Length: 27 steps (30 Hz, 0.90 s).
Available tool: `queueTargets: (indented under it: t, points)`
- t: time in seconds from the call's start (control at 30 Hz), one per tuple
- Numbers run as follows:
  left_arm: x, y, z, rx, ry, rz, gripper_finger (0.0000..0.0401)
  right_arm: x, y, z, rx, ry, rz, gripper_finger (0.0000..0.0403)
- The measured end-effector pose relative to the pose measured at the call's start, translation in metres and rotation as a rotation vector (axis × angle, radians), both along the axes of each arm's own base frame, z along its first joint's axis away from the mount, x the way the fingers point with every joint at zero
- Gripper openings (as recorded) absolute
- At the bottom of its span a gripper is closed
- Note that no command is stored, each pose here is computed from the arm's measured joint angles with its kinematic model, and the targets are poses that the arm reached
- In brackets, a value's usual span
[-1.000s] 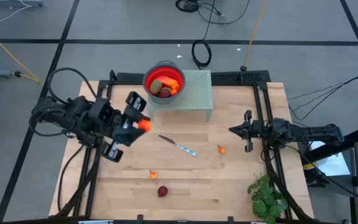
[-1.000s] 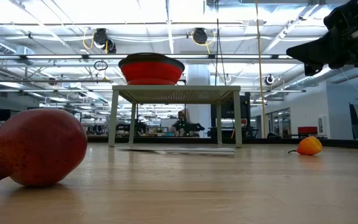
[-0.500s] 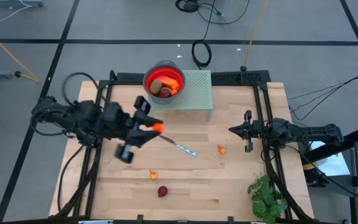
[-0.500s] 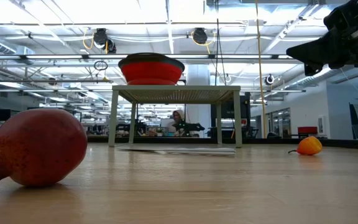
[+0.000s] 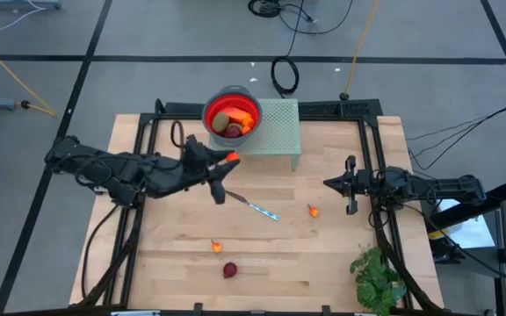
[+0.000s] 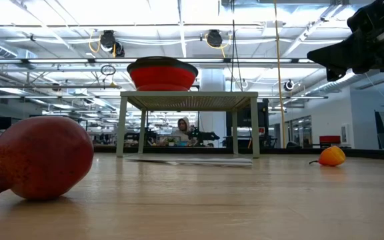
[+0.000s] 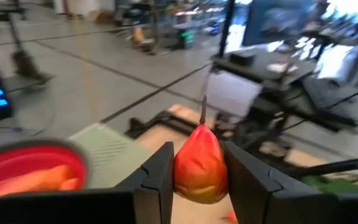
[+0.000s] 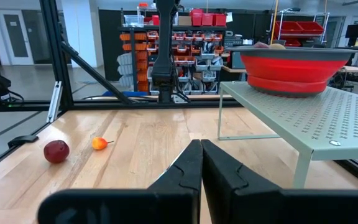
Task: Pick & Place Fruit
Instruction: Put the peach into the red strainer bowl
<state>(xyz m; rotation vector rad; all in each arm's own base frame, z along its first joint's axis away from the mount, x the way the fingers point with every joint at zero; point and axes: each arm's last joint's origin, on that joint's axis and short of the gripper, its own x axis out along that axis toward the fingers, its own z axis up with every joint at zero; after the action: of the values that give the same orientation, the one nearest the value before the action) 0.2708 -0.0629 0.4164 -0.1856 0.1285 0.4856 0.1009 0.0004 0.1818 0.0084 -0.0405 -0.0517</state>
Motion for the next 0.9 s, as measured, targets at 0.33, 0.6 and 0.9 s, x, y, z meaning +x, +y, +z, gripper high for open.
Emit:
queueTargets:
  t: [0.33,0.6,0.9]
  points:
    - [0.004,0.04,-0.005,0.167,0.143,0.157,0.0115,0.0,0.0,0.0,0.0,0.0,0.0,0.0]
    - [0.005,0.087,-0.005,0.286,0.26,0.251,0.0115,0.0,0.0,0.0,0.0,0.0,0.0,0.0]
    - [-0.002,0.155,-0.009,0.272,0.315,0.221,0.0115,0.0,-0.001,0.0,0.002,0.0,-0.034,0.0]
